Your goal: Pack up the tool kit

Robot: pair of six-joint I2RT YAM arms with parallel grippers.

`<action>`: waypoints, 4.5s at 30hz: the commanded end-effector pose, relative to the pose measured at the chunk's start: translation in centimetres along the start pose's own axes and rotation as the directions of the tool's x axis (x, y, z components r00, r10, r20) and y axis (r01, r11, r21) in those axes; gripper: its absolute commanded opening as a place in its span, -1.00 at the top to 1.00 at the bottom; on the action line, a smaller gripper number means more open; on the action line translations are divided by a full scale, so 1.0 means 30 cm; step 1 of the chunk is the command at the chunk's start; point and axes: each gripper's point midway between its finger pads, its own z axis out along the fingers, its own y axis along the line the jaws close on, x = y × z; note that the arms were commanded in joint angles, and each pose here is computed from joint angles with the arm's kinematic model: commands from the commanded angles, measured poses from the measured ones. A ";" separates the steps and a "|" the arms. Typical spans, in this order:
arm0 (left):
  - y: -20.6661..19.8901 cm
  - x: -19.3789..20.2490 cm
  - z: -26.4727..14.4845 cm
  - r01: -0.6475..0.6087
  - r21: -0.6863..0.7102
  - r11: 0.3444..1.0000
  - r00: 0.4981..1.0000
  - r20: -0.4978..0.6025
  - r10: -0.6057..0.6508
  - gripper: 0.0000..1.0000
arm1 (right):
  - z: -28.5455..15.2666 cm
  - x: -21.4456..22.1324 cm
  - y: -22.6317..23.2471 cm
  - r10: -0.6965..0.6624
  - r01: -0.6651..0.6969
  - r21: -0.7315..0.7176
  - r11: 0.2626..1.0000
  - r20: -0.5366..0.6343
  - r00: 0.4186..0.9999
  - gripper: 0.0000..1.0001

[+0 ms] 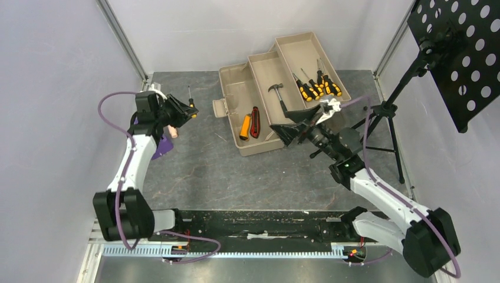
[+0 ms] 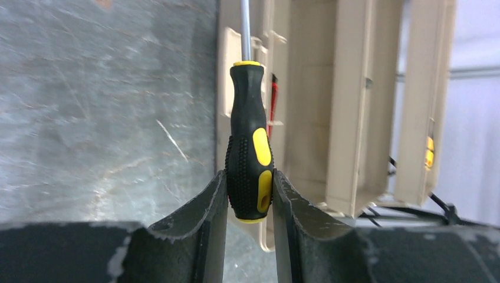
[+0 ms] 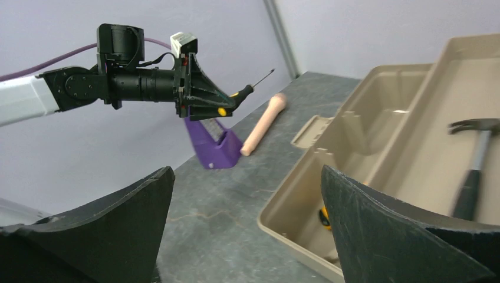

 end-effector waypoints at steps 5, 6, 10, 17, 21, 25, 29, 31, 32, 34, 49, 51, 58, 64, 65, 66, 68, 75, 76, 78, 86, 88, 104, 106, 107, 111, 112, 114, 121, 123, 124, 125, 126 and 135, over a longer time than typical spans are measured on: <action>-0.268 0.070 -0.224 0.024 0.389 0.921 0.999 0.033 -0.040 0.95 | 0.184 -0.036 0.125 0.196 -0.196 -0.085 0.977 -0.004 0.981 -0.87; -0.283 0.099 -0.244 0.025 0.419 0.908 0.999 0.018 -0.036 0.95 | 0.206 -0.035 0.133 0.219 -0.220 -0.092 0.971 -0.013 0.976 -0.87; -0.355 0.214 -0.312 -0.005 0.529 0.849 0.999 -0.025 0.021 0.95 | 0.290 -0.013 0.175 0.277 -0.283 -0.117 0.952 -0.062 0.959 -0.83; -0.430 0.309 -0.430 -0.074 0.629 0.774 0.996 0.017 0.082 0.96 | 0.406 0.058 0.242 0.354 -0.376 -0.142 0.916 -0.159 0.922 -0.77; -0.468 0.332 -0.468 -0.090 0.666 0.740 0.994 0.014 0.108 0.96 | 0.447 0.103 0.295 0.392 -0.430 -0.183 0.884 -0.212 0.895 -0.74; -0.485 0.364 -0.473 -0.089 0.686 0.722 0.992 -0.003 0.125 0.95 | 0.478 0.112 0.336 0.402 -0.448 -0.216 0.868 -0.226 0.887 -0.67; -0.485 0.386 -0.466 -0.090 0.689 0.719 0.991 -0.014 0.137 0.95 | 0.496 0.101 0.367 0.406 -0.456 -0.254 0.853 -0.225 0.886 -0.51; -0.485 0.391 -0.464 -0.090 0.689 0.719 0.990 -0.015 0.139 0.95 | 0.502 0.105 0.374 0.409 -0.462 -0.262 0.847 -0.231 0.883 -0.41; -0.485 0.392 -0.462 -0.093 0.689 0.719 0.990 -0.014 0.142 0.95 | 0.503 0.107 0.379 0.412 -0.466 -0.268 0.843 -0.234 0.880 -0.36; -0.485 0.396 -0.459 -0.095 0.689 0.718 0.989 -0.017 0.147 0.96 | 0.503 0.108 0.385 0.416 -0.472 -0.280 0.836 -0.238 0.878 -0.19; -0.355 0.369 -0.397 -0.287 0.471 0.834 0.955 0.068 0.290 -0.07 | 0.482 0.063 0.232 0.183 -0.227 -0.170 0.959 -0.237 0.954 1.00; -0.307 0.337 -0.382 -0.340 0.367 0.866 0.939 0.094 0.329 -0.40 | 0.466 0.059 0.143 0.086 -0.113 -0.089 0.990 -0.264 0.961 1.00; -0.101 0.237 -0.345 -0.460 -0.006 0.888 0.881 0.123 0.457 -0.88 | 0.333 -0.154 -0.232 -0.259 0.358 0.239 0.903 -0.363 0.895 1.00; 0.055 0.214 -0.295 -0.487 -0.206 0.849 0.853 0.094 0.513 -0.94 | 0.164 -0.384 -0.514 -0.414 0.671 0.470 0.574 -0.540 0.733 1.00; 0.071 0.217 -0.287 -0.486 -0.221 0.846 0.854 0.088 0.513 -0.95 | 0.149 -0.402 -0.550 -0.419 0.698 0.485 0.528 -0.566 0.710 1.00; 0.085 0.222 -0.278 -0.485 -0.228 0.844 0.855 0.081 0.513 -0.95 | 0.139 -0.421 -0.584 -0.424 0.721 0.492 0.488 -0.588 0.689 1.00; 0.099 0.234 -0.261 -0.482 -0.229 0.846 0.859 0.065 0.508 -0.94 | 0.132 -0.441 -0.646 -0.417 0.748 0.507 0.428 -0.624 0.661 1.00; 0.113 0.242 -0.248 -0.492 -0.234 0.839 0.857 0.038 0.513 -0.94 | 0.213 -0.418 -0.835 -0.385 0.766 0.512 0.389 -0.665 0.640 0.97; 0.117 0.244 -0.246 -0.494 -0.237 0.837 0.857 0.033 0.515 -0.94 | 0.232 -0.412 -0.855 -0.385 0.765 0.511 0.392 -0.665 0.640 0.97; 0.121 0.250 -0.240 -0.500 -0.234 0.834 0.855 0.020 0.519 -0.94 | 0.263 -0.409 -0.890 -0.385 0.763 0.512 0.394 -0.662 0.643 0.91; 0.102 0.299 -0.201 -0.470 -0.173 0.865 0.881 -0.037 0.471 -0.94 | 0.285 -0.411 -0.888 -0.382 0.741 0.520 0.424 -0.639 0.667 -0.01; 0.089 0.312 -0.188 -0.446 -0.156 0.881 0.895 -0.058 0.443 -0.94 | 0.266 -0.407 -0.865 -0.378 0.730 0.522 0.440 -0.630 0.678 -0.27; -0.049 0.363 -0.095 -0.338 -0.200 0.920 0.941 -0.067 0.331 -0.95 | -0.067 -0.341 -0.550 -0.381 0.498 0.623 0.603 -0.323 0.866 -0.91; -0.070 0.364 -0.066 -0.341 -0.214 0.915 0.940 -0.065 0.335 -0.93 | -0.113 -0.339 -0.526 -0.387 0.473 0.642 0.603 -0.283 0.878 -0.92; -0.083 0.363 -0.048 -0.348 -0.221 0.911 0.937 -0.060 0.343 -0.91 | -0.138 -0.336 -0.517 -0.389 0.458 0.655 0.601 -0.261 0.883 -0.93; -0.136 0.378 0.038 -0.371 -0.239 0.897 0.928 -0.054 0.370 -0.81 | -0.221 -0.312 -0.492 -0.389 0.398 0.695 0.598 -0.183 0.903 -0.95; -0.145 0.378 0.063 -0.376 -0.251 0.892 0.925 -0.045 0.378 -0.79 | -0.240 -0.296 -0.488 -0.371 0.361 0.708 0.607 -0.149 0.916 -0.95; -0.148 0.380 0.113 -0.380 -0.283 0.881 0.922 -0.034 0.387 -0.73 | -0.268 -0.285 -0.477 -0.372 0.335 0.717 0.611 -0.113 0.921 -0.96; -0.099 0.378 0.278 -0.377 -0.401 0.835 0.916 -0.025 0.401 -0.52 | -0.311 -0.299 -0.452 -0.393 0.316 0.728 0.608 -0.070 0.917 -0.96; -0.096 0.371 0.303 -0.374 -0.419 0.827 0.914 -0.018 0.404 -0.41 | -0.319 -0.311 -0.445 -0.403 0.314 0.732 0.605 -0.059 0.913 -0.96; -0.092 0.368 0.311 -0.371 -0.429 0.823 0.914 -0.014 0.405 -0.35 | -0.320 -0.317 -0.442 -0.408 0.314 0.732 0.605 -0.054 0.911 -0.96; -0.087 0.367 0.320 -0.371 -0.438 0.818 0.913 -0.013 0.408 -0.26 | -0.324 -0.323 -0.439 -0.412 0.315 0.734 0.602 -0.052 0.910 -0.96; -0.084 0.362 0.323 -0.370 -0.447 0.814 0.912 -0.007 0.411 -0.17 | -0.325 -0.323 -0.439 -0.414 0.317 0.734 0.601 -0.053 0.909 -0.96; 0.077 0.284 0.222 -0.329 -0.584 0.742 0.910 0.013 0.414 0.79 | -0.334 -0.314 -0.436 -0.417 0.321 0.732 0.601 -0.055 0.907 -0.96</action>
